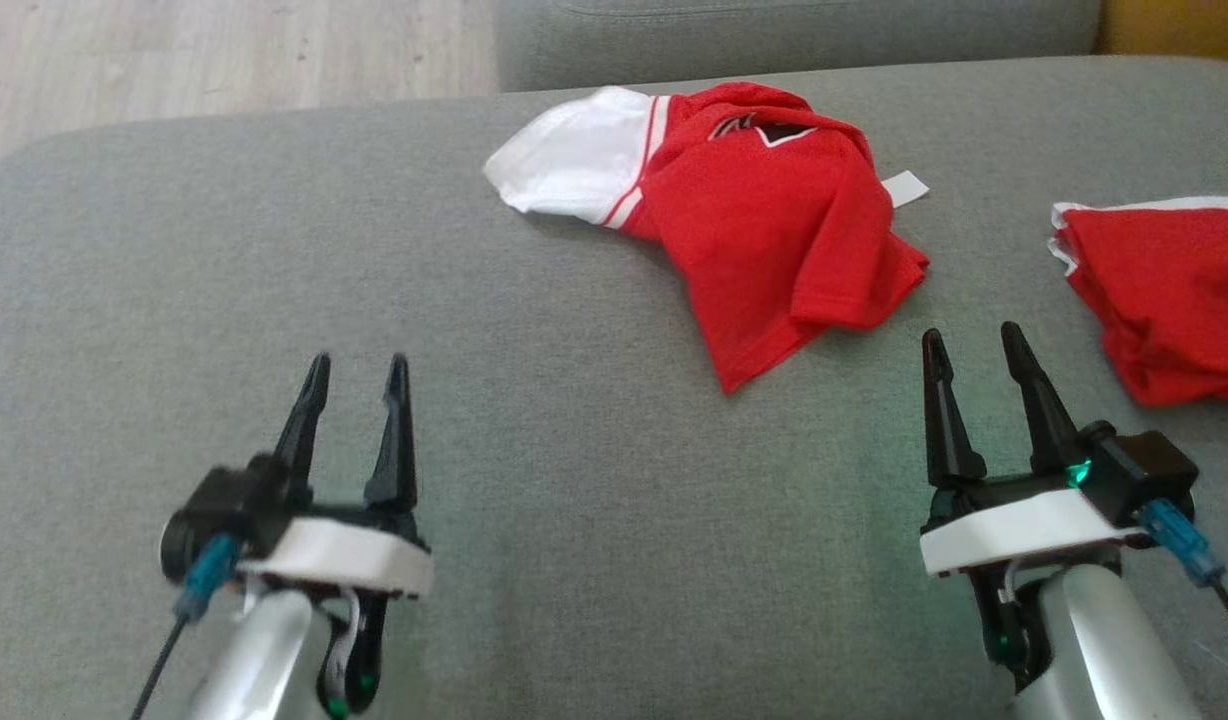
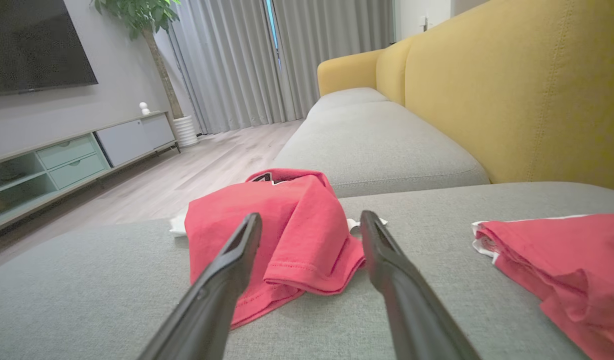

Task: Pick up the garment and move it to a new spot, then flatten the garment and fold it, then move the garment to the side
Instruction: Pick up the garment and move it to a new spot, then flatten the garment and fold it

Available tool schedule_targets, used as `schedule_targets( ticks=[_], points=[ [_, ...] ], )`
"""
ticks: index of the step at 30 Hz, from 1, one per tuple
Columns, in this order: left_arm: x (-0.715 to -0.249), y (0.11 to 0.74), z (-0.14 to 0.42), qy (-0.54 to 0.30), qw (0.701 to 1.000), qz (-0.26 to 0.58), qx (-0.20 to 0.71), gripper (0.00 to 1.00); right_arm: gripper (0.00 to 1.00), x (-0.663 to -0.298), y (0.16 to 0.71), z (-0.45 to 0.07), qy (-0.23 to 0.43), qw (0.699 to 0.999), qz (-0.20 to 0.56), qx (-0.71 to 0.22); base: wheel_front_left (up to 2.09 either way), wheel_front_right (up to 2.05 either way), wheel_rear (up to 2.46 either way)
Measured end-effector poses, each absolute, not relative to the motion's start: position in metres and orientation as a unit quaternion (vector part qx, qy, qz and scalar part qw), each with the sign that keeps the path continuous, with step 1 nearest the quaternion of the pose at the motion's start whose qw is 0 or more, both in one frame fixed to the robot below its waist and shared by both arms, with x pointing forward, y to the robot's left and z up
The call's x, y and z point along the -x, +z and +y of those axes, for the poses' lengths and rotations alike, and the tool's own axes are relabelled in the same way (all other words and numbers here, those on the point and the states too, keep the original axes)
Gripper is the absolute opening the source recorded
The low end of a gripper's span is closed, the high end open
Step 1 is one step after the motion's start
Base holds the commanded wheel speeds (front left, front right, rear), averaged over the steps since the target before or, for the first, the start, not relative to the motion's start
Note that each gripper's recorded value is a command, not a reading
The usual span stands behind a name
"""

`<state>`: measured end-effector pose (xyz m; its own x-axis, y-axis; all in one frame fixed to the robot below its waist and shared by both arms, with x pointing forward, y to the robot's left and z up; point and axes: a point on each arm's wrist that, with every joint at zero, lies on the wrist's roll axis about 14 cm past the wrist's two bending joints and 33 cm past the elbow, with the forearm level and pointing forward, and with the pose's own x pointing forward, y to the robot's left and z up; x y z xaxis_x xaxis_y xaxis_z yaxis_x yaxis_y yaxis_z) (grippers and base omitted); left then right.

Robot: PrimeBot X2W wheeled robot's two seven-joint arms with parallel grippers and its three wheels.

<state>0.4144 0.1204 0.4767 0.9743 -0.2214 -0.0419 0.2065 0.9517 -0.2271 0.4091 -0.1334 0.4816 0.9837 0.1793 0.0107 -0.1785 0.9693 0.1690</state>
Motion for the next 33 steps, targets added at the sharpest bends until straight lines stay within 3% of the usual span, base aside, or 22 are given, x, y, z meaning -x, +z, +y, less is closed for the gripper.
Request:
schedule_targets(
  ticks=[11, 23, 32, 33],
  points=[
    [-0.409, 0.491, 0.124, -0.092, 0.988, 0.000, 0.127, 1.00, 1.00, -0.412, 0.474, -0.114, 0.120, 0.990, 0.015, -0.070, 0.00, 0.00, 0.00],
    [-0.406, 0.477, 0.139, -0.069, 0.988, 0.015, 0.138, 1.00, 1.00, -0.429, 0.416, -0.032, 0.259, 0.957, 0.124, 0.030, 0.00, 0.00, 0.00],
    [-0.403, 0.473, 0.156, -0.045, 0.989, 0.019, 0.137, 1.00, 1.00, -0.438, 0.372, -0.025, 0.290, 0.928, 0.208, 0.108, 0.00, 0.00, 0.00],
    [-0.402, 0.472, 0.158, -0.043, 0.989, 0.019, 0.137, 1.00, 0.24, -0.440, 0.371, -0.025, 0.289, 0.927, 0.209, 0.111, 0.00, 0.00, 0.00]
  ],
)
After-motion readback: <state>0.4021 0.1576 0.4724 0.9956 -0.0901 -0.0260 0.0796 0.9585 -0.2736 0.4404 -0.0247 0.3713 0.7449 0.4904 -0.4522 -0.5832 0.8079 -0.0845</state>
